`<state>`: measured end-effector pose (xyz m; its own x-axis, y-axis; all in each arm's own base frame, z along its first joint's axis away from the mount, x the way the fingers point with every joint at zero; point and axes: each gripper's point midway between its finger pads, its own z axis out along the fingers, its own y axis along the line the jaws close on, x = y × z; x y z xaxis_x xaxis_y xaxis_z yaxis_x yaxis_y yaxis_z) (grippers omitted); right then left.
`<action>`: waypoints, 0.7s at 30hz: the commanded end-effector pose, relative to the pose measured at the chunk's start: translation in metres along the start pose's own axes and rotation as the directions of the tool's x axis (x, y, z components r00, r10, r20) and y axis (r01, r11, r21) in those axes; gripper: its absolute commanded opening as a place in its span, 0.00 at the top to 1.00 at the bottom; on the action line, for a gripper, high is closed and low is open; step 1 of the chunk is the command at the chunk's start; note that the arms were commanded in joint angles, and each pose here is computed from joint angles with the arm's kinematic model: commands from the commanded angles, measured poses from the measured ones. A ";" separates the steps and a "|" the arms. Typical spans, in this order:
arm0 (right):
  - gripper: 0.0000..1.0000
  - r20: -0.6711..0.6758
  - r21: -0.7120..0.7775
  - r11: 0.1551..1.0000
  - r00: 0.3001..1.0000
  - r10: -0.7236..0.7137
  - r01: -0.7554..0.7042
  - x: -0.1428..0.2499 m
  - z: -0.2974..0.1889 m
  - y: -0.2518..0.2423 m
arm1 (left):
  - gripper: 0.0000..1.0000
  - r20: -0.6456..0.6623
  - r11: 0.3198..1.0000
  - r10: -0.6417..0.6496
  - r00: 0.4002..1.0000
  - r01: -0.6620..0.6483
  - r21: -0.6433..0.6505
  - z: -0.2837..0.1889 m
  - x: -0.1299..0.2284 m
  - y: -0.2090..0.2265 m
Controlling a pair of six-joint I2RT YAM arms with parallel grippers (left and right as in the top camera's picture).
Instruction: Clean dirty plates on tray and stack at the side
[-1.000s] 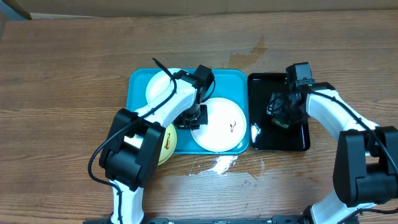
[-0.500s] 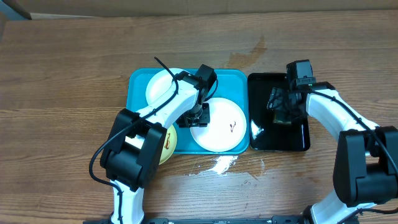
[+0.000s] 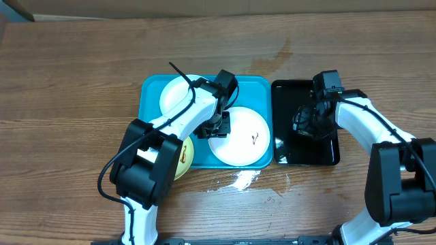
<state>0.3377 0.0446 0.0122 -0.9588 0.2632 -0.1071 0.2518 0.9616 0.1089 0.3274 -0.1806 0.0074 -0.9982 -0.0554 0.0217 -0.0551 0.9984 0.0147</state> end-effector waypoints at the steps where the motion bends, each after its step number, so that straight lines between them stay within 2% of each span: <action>1: 0.36 0.042 0.022 1.000 0.999 0.019 -0.020 -0.010 -0.004 -0.003 | 0.62 -0.011 1.000 -0.003 1.000 0.002 -0.028 0.009 0.003 0.002; 8: 0.41 0.034 0.061 0.998 0.999 0.020 -0.022 -0.002 0.003 -0.013 | 0.62 -0.008 1.000 -0.003 1.000 0.002 -0.026 0.009 0.002 0.002; 10: 0.54 0.024 0.065 0.998 1.000 0.020 -0.022 0.002 0.006 -0.015 | 0.63 -0.005 1.000 -0.003 1.000 0.002 -0.024 0.009 0.001 0.002; 13: 0.63 0.012 0.069 0.997 1.000 0.021 -0.021 0.006 0.007 -0.016 | 0.63 -0.005 1.000 -0.003 1.000 0.002 -0.024 0.009 0.001 0.001; 14: 0.76 0.009 0.071 0.997 1.000 0.021 -0.021 0.006 0.007 -0.016 | 0.63 -0.006 1.000 -0.002 1.000 0.002 -0.025 0.009 0.001 0.002; 15: 0.83 0.010 0.070 0.997 1.000 0.021 -0.021 0.006 0.007 -0.016 | 0.63 -0.006 1.000 -0.002 1.000 0.002 -0.025 0.009 0.001 0.002; 17: 0.89 0.018 0.067 0.998 1.000 0.020 -0.021 0.004 0.006 -0.015 | 0.63 -0.005 1.000 -0.002 1.000 0.002 -0.024 0.009 0.001 0.002; 19: 0.89 0.024 0.064 0.998 1.000 0.020 -0.021 0.000 0.003 -0.013 | 0.63 -0.005 1.000 -0.002 1.000 0.002 -0.024 0.009 0.001 0.002; 20: 0.84 0.025 0.064 0.998 1.000 0.020 -0.021 -0.002 0.000 -0.013 | 0.63 -0.005 1.000 -0.002 1.000 0.002 -0.024 0.009 0.001 0.002; 21: 0.68 0.025 0.064 0.998 0.999 0.019 -0.021 -0.004 -0.003 -0.012 | 0.62 -0.005 1.000 -0.002 1.000 0.002 -0.024 0.009 0.001 0.002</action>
<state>0.3307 0.0341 0.0042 -0.9535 0.2808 -0.1098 0.2766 0.9595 0.0527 0.3289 -0.1814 0.0074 -0.9983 -0.0554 0.0157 -0.0552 0.9984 0.0114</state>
